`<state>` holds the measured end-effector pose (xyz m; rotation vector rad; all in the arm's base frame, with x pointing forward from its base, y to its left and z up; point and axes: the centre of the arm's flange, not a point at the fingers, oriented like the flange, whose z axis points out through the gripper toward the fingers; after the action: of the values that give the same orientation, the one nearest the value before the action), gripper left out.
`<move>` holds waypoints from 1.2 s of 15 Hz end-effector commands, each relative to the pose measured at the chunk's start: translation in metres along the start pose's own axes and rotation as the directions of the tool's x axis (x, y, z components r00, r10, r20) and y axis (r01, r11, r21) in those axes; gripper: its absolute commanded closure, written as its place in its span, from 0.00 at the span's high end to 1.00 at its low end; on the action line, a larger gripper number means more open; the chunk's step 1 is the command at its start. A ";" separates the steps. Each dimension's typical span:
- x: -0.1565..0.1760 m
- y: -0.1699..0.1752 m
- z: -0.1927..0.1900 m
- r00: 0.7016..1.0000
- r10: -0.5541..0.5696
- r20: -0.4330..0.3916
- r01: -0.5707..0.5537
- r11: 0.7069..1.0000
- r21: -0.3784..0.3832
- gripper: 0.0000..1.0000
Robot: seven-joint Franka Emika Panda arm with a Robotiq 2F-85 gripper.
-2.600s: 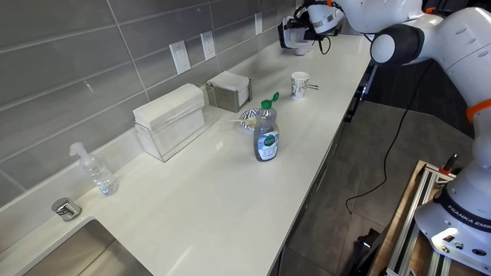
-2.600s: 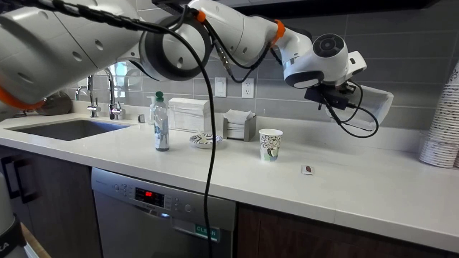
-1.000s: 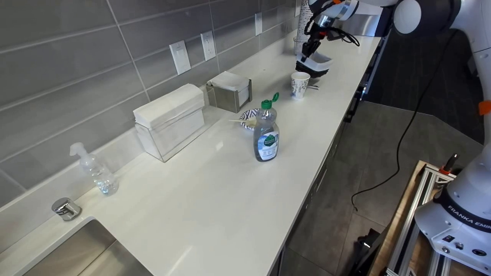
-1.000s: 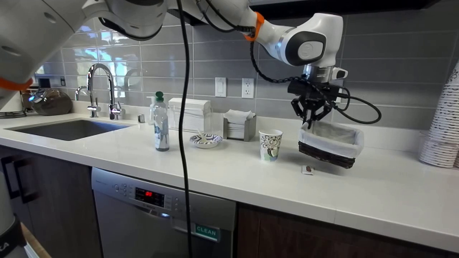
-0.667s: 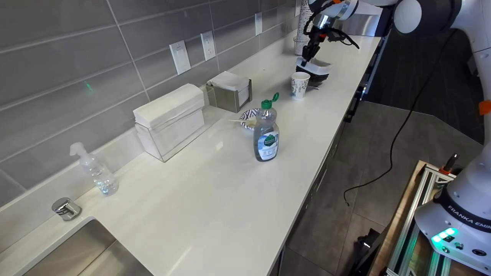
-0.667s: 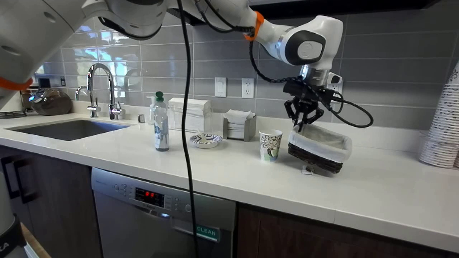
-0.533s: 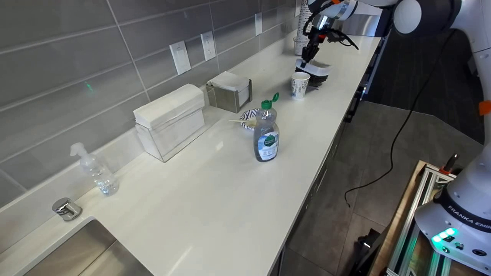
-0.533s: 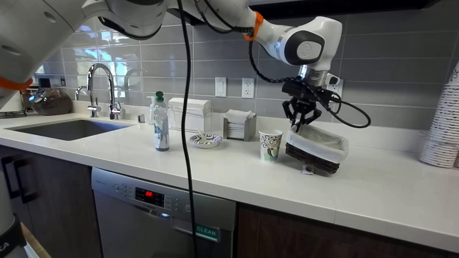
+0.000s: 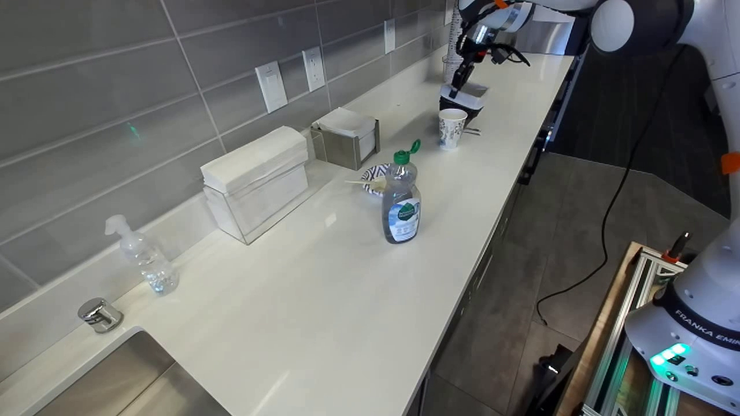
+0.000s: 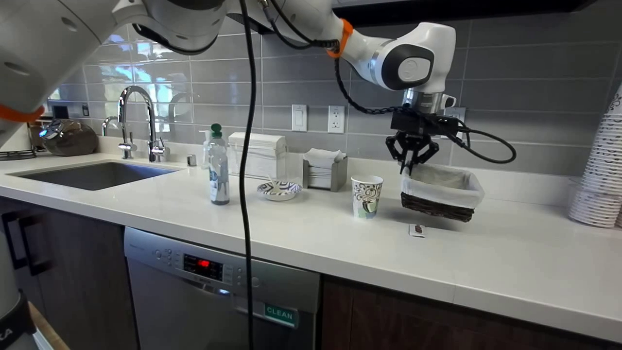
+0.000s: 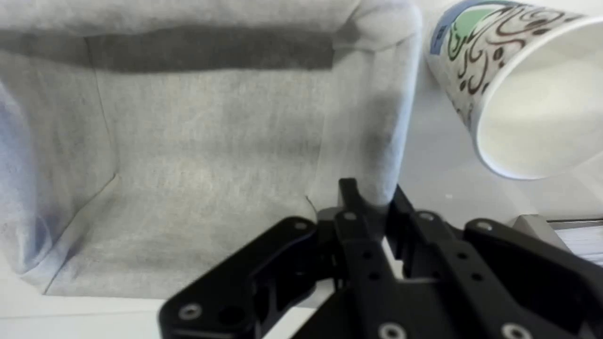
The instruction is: Pour out the contents from the brown basket
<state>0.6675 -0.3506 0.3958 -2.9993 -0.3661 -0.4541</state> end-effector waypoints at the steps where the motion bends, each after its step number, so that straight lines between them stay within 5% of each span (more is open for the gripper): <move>1: 0.010 -0.007 0.012 0.995 -0.091 -0.038 0.090 0.995 -0.032 0.04; 12: 0.023 -0.015 0.047 0.997 -0.061 -0.046 0.062 0.998 0.022 0.04; 13: 0.023 -0.014 0.047 0.997 -0.058 -0.044 0.059 0.998 0.018 0.18; 14: 0.022 -0.014 0.046 0.997 -0.054 -0.046 0.055 0.998 0.025 0.43; 16: 0.023 -0.014 0.035 0.998 -0.049 -0.046 0.051 0.998 0.032 0.46; 18: 0.024 -0.017 0.022 0.998 -0.041 -0.042 0.043 0.998 0.053 0.61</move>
<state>0.6928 -0.3249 0.3657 -2.9655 -0.4573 -0.5139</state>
